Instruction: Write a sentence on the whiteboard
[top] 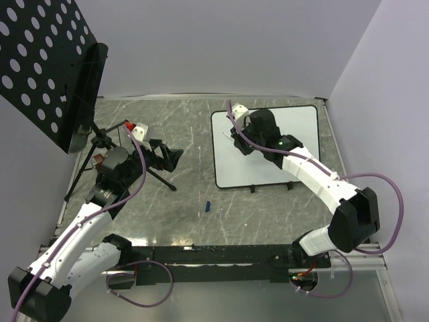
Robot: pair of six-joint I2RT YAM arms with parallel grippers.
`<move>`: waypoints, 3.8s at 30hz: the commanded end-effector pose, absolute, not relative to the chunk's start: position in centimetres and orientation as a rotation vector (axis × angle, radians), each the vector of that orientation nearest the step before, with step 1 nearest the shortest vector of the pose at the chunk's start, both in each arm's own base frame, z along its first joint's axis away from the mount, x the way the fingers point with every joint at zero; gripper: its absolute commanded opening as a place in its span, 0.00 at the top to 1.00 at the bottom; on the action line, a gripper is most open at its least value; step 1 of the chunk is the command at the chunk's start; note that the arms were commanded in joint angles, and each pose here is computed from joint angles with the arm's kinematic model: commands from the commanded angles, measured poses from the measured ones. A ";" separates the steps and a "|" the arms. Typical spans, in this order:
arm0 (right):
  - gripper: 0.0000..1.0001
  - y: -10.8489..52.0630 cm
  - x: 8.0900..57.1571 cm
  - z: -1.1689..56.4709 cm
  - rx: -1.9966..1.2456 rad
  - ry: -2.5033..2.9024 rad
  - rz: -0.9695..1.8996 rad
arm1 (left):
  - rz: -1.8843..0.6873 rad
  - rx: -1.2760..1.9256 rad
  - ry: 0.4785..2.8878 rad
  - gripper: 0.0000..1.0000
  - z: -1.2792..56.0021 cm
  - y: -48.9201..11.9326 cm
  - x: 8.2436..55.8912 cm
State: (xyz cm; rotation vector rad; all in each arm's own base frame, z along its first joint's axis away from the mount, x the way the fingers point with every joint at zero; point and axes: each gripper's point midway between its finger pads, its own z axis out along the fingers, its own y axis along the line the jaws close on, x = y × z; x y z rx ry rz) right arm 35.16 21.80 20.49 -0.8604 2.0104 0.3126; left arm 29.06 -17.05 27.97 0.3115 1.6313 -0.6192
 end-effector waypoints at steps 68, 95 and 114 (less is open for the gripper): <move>1.00 23.1 36.5 24.1 -0.910 1.904 0.350 | -0.633 0.256 1.608 0.03 29.0 -16.8 28.9; 1.00 22.7 41.8 22.1 -0.716 2.008 0.227 | -0.629 0.264 1.610 0.03 28.9 -16.8 28.9; 1.00 22.6 42.7 21.3 -0.700 2.027 0.227 | -0.630 0.268 1.611 0.03 28.9 -16.9 28.9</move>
